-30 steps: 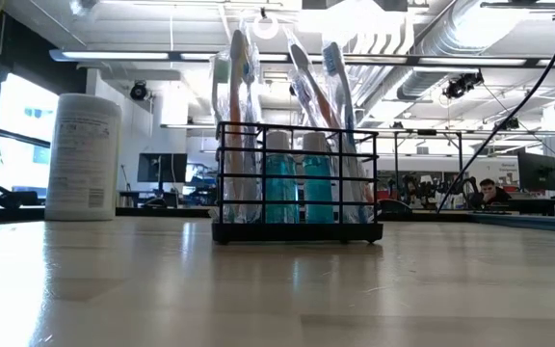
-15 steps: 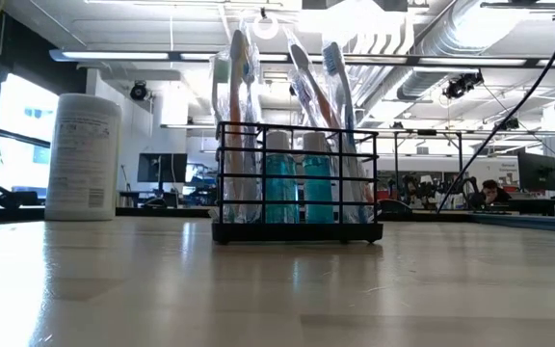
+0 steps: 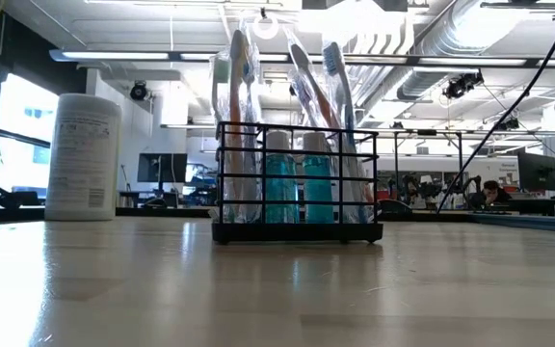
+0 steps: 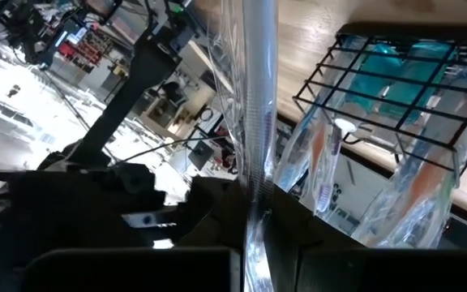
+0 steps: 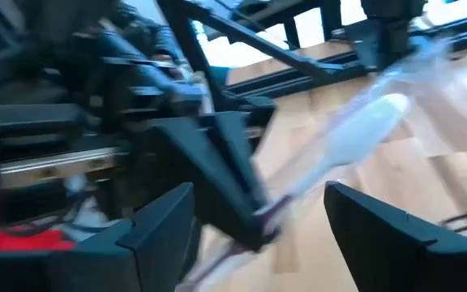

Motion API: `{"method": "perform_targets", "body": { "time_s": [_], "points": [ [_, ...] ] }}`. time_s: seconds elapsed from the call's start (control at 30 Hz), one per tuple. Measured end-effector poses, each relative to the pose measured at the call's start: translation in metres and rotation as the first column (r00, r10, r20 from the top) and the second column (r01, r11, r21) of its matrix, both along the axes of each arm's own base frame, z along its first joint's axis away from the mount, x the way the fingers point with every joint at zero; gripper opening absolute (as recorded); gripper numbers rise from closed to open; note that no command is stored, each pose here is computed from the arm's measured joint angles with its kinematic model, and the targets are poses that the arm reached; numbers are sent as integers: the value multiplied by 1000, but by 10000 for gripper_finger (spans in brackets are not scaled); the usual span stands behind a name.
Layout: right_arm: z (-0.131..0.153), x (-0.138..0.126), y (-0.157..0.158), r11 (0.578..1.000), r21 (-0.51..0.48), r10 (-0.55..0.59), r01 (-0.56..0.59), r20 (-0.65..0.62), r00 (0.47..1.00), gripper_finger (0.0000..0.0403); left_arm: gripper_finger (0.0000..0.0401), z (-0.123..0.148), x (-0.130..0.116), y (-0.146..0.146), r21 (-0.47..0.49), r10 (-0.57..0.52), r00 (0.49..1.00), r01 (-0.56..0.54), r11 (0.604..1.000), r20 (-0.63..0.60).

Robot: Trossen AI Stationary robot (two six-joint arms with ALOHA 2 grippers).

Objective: Pick & Place toothbrushing station
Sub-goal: Put the purple toothbrush into the black wire organizer

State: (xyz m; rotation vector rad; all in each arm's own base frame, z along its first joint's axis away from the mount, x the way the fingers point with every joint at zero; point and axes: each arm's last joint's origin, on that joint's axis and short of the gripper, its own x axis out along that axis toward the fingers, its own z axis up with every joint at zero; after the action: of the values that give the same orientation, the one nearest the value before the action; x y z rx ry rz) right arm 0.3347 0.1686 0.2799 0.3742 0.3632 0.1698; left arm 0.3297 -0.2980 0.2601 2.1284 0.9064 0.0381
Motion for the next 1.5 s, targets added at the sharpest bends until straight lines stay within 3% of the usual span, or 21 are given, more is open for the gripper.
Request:
{"method": "perform_targets", "body": {
  "time_s": [0.4, 0.53, 0.67, 0.9, 1.2, 1.43, 1.5],
  "points": [
    [-15, 19, -11, 998, -28, -52, 53, 17, 998, 269, 15, 0, 0, 0, -10, -2, 1000, 2, 1000, -2],
    [-18, 22, -12, 998, -62, -26, 28, 27, 999, 246, 15, 0, 0, -1, -22, -4, 1000, 3, 1000, -3],
    [-18, 21, -12, 995, -96, -17, 20, 34, 999, 186, 15, -1, 0, -1, -43, -3, 1000, 2, 999, -2],
    [-16, 21, -11, 991, -133, 16, -9, 56, 998, 23, 15, -1, 1, 0, -33, -1, 1000, 1, 999, -10],
    [-16, 21, -9, 986, -162, 45, -36, 55, 997, 10, 55, -1, 2, -1, -64, 4, 1000, -3, 998, 15],
    [-19, 18, -7, 973, -231, 6, 5, 50, 999, 8, 87, 2, 6, -8, -248, 63, 981, -16, 969, 183],
    [-19, 18, -7, 968, -249, -17, 30, 54, 998, 8, 88, 5, 6, -13, -243, 54, 975, 0, 970, 214]
  ]
}}
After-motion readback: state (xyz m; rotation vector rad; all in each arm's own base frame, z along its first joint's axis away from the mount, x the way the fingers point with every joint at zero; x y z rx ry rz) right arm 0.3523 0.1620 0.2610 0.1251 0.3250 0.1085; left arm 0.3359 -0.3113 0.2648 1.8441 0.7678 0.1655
